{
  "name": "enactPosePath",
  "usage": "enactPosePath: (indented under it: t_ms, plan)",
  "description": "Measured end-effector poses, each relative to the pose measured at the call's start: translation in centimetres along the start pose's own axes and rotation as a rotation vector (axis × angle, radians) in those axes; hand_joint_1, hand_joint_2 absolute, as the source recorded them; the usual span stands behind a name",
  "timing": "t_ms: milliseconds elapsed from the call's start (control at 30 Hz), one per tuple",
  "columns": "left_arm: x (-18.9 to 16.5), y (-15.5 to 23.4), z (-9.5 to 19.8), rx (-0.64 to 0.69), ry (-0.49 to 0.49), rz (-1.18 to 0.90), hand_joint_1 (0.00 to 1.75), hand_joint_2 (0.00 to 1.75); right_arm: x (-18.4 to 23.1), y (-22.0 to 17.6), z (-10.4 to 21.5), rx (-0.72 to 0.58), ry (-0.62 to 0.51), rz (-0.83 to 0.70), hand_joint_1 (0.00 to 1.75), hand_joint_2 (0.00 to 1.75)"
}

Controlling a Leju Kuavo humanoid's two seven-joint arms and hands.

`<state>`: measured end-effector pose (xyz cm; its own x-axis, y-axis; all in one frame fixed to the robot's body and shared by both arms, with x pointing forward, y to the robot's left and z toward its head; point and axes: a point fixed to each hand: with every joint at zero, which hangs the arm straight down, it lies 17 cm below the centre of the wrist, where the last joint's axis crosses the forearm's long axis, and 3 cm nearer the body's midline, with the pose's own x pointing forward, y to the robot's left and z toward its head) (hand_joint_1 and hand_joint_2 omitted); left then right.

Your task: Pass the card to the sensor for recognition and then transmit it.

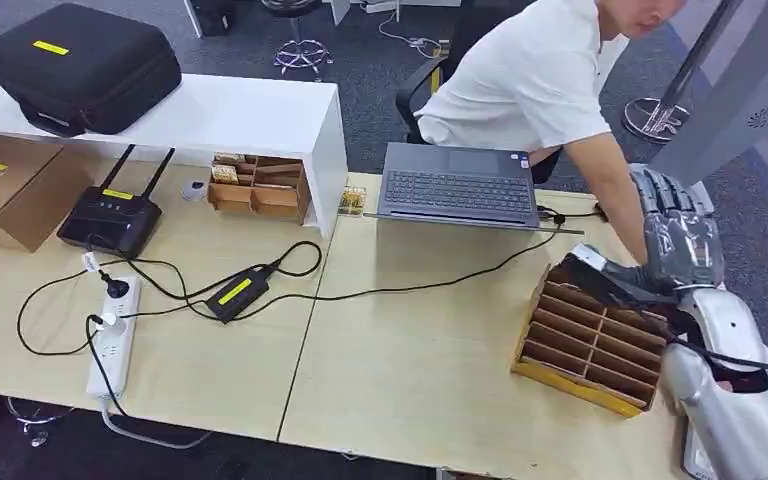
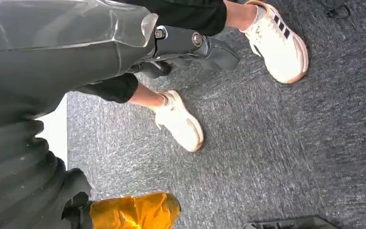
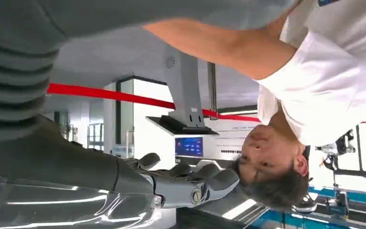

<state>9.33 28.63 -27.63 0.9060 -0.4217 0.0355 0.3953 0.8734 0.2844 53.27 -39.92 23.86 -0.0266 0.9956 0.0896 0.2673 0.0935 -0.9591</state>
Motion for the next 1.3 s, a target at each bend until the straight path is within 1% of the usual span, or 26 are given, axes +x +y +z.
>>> enactPosePath:
  t_ms: [400,667,1033,1300]
  plan:
    - [-0.1,0.0,0.0,0.0,0.004,0.01,0.0,1.75,-3.7,2.4,1.9,0.036,0.073,0.018,0.0,1.75]
    - [-0.2,0.1,-0.1,0.003,0.005,0.017,0.0,1.75,-5.8,3.1,3.3,0.052,0.108,-0.011,0.0,1.75]
    - [-0.5,0.4,-0.2,0.009,0.002,0.025,0.0,1.75,-9.5,2.9,5.4,0.045,0.178,-0.031,0.0,1.75]
    - [-0.6,0.4,-0.2,0.009,0.004,0.027,0.0,1.75,-10.0,2.1,6.0,0.019,0.175,-0.039,0.0,1.75]
